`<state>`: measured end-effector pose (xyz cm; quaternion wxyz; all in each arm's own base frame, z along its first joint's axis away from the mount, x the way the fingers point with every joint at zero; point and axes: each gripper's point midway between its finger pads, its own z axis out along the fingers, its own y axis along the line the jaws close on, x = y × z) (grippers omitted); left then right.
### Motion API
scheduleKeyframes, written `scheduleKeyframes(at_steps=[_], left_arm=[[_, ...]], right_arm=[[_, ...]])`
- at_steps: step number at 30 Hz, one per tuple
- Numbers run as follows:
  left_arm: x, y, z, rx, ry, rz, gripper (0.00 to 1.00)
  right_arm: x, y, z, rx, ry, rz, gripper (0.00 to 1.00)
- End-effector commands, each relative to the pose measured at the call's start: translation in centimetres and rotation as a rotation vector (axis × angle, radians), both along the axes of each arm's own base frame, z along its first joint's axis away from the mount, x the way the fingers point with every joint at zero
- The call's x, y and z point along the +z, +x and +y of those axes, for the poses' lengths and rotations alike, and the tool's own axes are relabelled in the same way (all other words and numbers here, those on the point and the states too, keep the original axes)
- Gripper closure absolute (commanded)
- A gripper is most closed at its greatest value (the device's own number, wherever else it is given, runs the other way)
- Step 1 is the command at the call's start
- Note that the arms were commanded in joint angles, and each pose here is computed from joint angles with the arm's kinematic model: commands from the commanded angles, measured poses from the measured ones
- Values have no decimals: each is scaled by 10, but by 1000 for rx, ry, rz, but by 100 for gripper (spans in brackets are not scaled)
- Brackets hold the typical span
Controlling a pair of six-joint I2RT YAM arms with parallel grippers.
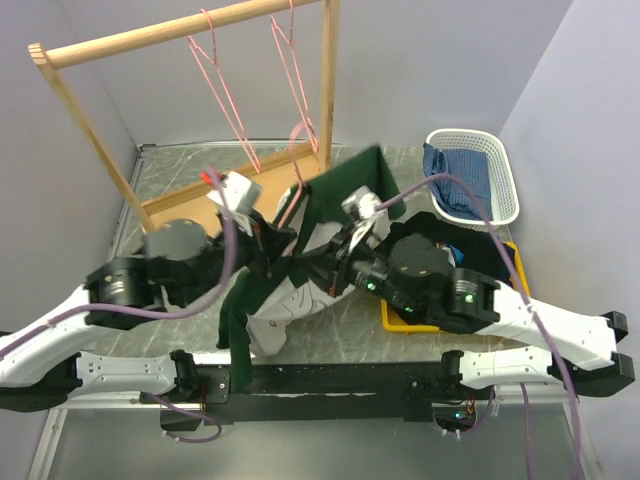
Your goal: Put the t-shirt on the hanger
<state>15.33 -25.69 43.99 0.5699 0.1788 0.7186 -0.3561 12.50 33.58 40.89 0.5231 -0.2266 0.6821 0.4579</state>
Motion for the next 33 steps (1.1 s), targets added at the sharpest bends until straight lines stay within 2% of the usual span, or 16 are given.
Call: scheduleKeyframes(at_steps=[1, 2, 3, 5, 7, 11, 17, 19, 24, 30, 33], left_arm=[[-39, 7, 6, 58, 70, 44, 99], [-47, 6, 4, 45, 73, 60, 99], [-51, 6, 6, 51, 80, 71, 99], [-56, 10, 10, 74, 91, 90, 99], [-61, 14, 14, 90, 109, 103, 99], [-61, 20, 14, 101, 130, 120, 99], [-48, 22, 18, 96, 115, 115, 99], [-44, 22, 18, 88, 114, 111, 99], [-33, 20, 18, 71, 115, 108, 99], [-28, 19, 17, 56, 109, 102, 99], [-23, 18, 18, 51, 101, 98, 99]], right_arm=[[-37, 6, 4, -12, -22, 62, 76], [-53, 8, 3, -26, -44, 76, 71], [-57, 11, -1, -45, -44, 84, 59], [-76, 17, -6, -73, -64, 109, 45], [-81, 21, -15, -87, -33, 122, 40], [-84, 41, -39, -182, 9, 138, 22], [-93, 82, -67, -328, 39, 142, 17], [-92, 98, -69, -327, 67, 137, 14], [-100, 100, -49, -229, 73, 94, 5], [-110, 108, -29, -188, 94, 51, 4], [-114, 115, -23, -200, 90, 67, 12]])
